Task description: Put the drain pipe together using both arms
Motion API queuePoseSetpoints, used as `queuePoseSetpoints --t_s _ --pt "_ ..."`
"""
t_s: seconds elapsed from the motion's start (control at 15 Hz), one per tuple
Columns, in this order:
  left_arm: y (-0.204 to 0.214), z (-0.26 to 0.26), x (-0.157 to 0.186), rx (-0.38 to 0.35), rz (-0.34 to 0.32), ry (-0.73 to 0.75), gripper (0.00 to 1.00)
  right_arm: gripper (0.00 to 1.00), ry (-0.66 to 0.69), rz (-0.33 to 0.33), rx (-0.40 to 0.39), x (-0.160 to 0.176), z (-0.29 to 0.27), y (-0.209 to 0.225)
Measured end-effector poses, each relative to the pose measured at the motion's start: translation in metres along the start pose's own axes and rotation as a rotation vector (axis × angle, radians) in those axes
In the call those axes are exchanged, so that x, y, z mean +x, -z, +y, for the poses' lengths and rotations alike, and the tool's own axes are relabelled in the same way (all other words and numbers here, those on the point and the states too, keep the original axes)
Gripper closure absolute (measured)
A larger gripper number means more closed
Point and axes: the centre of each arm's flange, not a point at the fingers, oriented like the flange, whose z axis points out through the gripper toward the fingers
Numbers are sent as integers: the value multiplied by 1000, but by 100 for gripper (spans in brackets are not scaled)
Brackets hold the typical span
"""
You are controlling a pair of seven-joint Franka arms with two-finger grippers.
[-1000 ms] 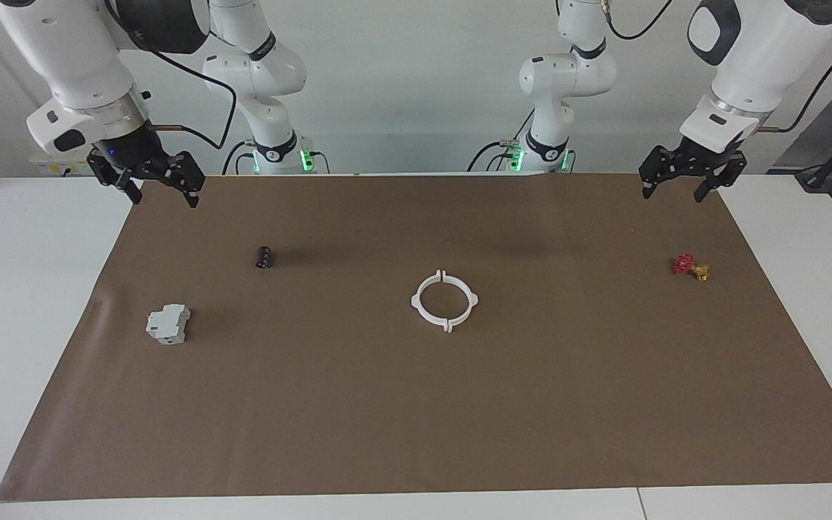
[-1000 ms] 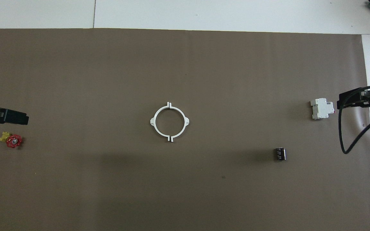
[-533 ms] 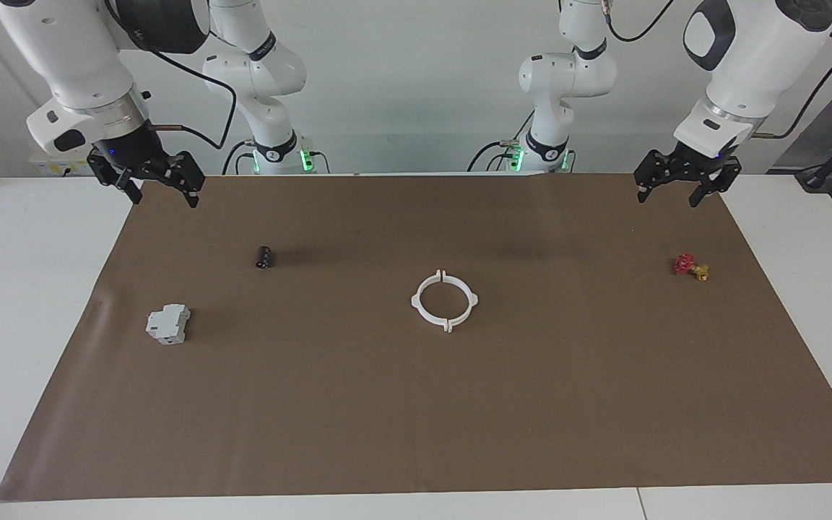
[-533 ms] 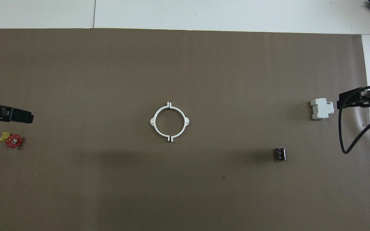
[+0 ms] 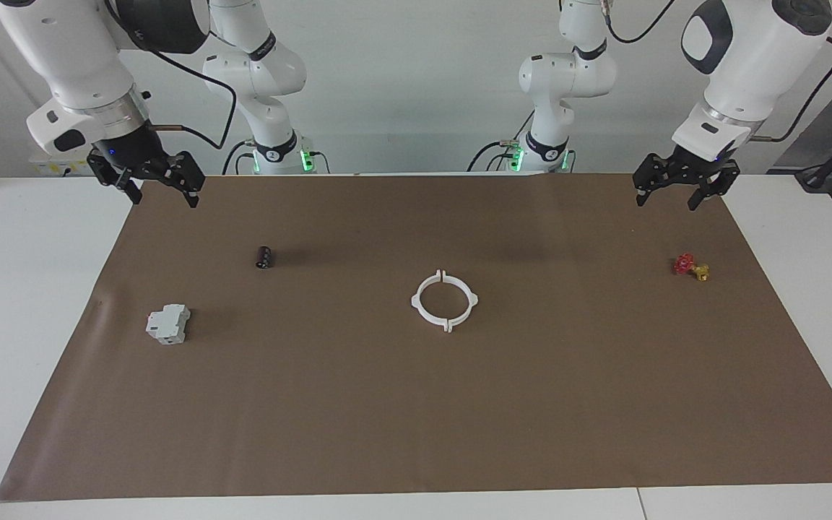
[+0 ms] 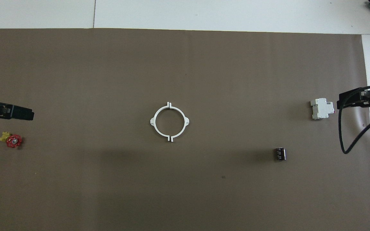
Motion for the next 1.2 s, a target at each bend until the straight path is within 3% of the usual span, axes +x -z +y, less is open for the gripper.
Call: queuePoseSetpoints --t_s 1.2 --pt "7 -2 42 7 -29 56 0 0 0 0 0 0 0 0"
